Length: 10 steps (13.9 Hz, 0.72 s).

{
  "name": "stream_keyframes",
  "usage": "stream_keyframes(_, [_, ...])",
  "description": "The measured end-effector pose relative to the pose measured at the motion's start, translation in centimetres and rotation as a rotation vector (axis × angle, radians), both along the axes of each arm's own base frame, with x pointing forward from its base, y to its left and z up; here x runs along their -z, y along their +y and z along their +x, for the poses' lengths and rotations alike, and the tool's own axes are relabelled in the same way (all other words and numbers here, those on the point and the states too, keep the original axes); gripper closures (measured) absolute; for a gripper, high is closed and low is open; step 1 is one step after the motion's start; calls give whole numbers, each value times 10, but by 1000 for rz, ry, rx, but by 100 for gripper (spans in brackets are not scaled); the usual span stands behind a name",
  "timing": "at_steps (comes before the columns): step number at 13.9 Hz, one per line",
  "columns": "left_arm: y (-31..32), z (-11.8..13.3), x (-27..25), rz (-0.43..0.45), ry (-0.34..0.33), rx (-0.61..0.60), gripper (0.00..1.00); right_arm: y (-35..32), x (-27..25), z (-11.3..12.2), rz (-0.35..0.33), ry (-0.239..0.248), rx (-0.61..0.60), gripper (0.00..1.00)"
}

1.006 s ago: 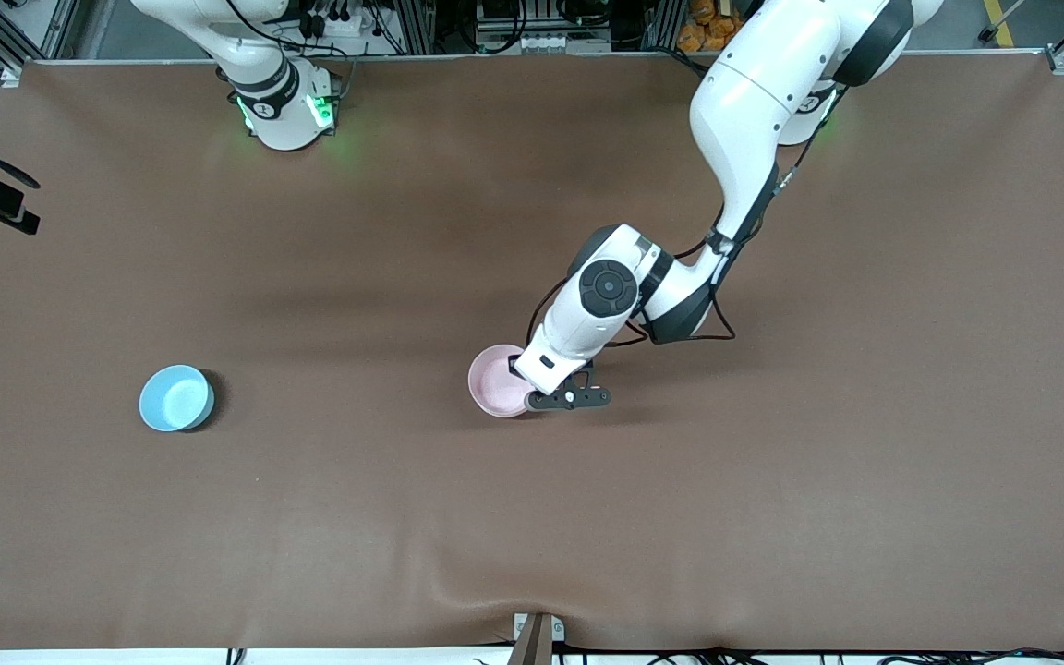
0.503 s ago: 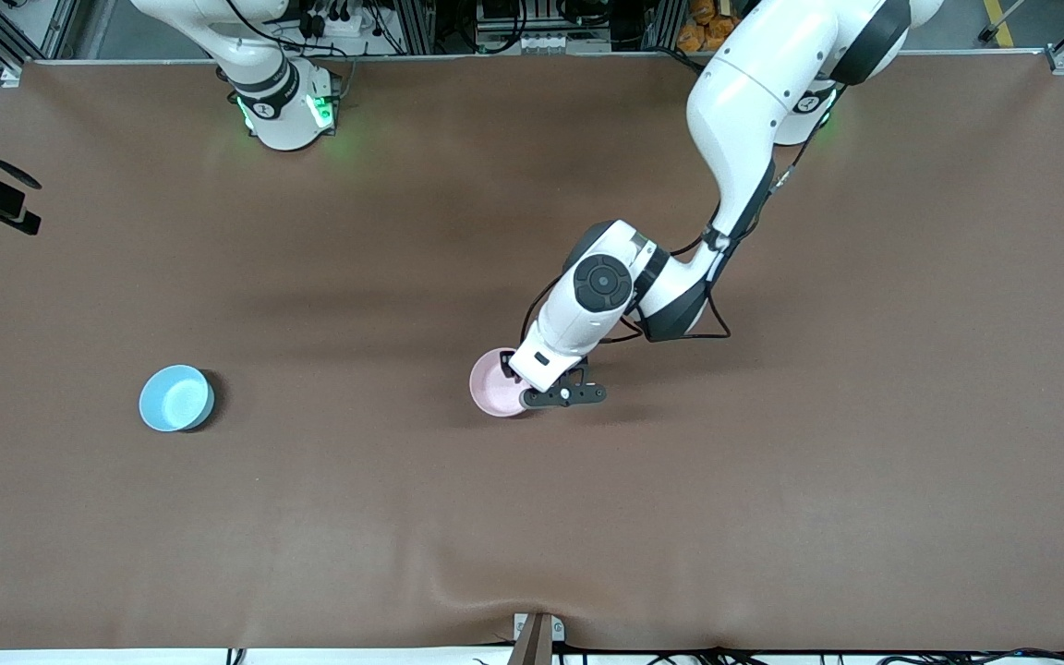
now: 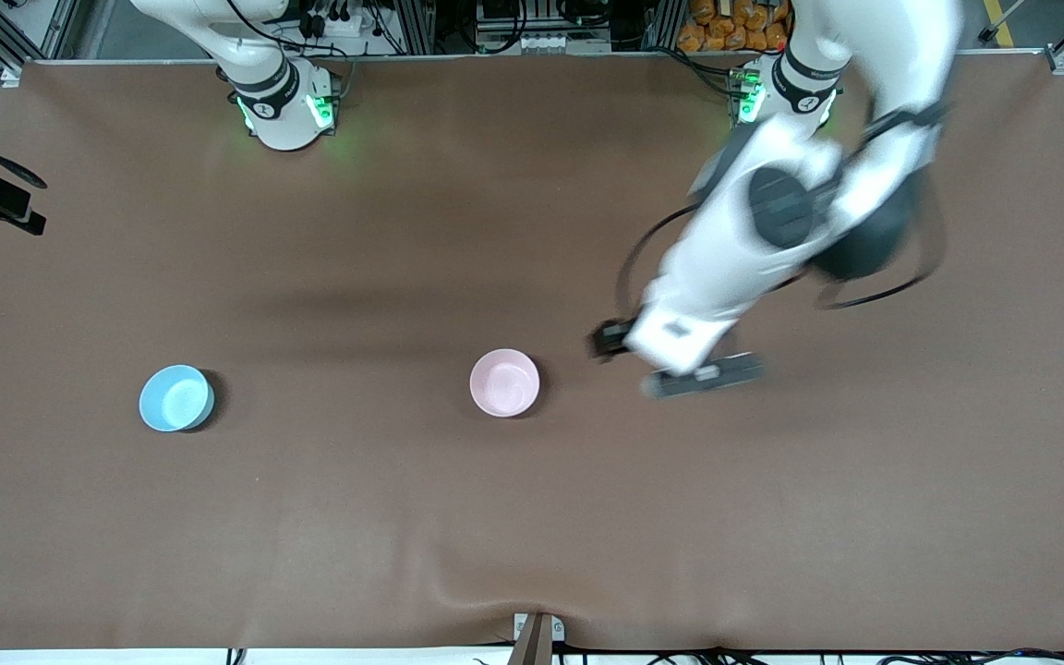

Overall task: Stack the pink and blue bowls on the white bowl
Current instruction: 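Withdraw the left gripper while the right gripper moves toward the blue bowl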

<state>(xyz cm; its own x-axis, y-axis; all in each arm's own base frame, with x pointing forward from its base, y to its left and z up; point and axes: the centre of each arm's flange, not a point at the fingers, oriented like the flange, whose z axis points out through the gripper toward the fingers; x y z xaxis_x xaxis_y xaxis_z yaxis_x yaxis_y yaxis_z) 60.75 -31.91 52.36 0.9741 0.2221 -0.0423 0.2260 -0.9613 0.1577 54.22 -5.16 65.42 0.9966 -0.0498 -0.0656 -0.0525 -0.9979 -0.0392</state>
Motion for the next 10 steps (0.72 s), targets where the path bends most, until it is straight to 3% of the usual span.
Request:
stream_keyframes(4, [99,-17,-74,39,32,-7,0,0,0,0,0,0,-1,0])
stream_keyframes(10, [191,-21,-103,55,21,-17,0,1,0,0,0,0,-1,0])
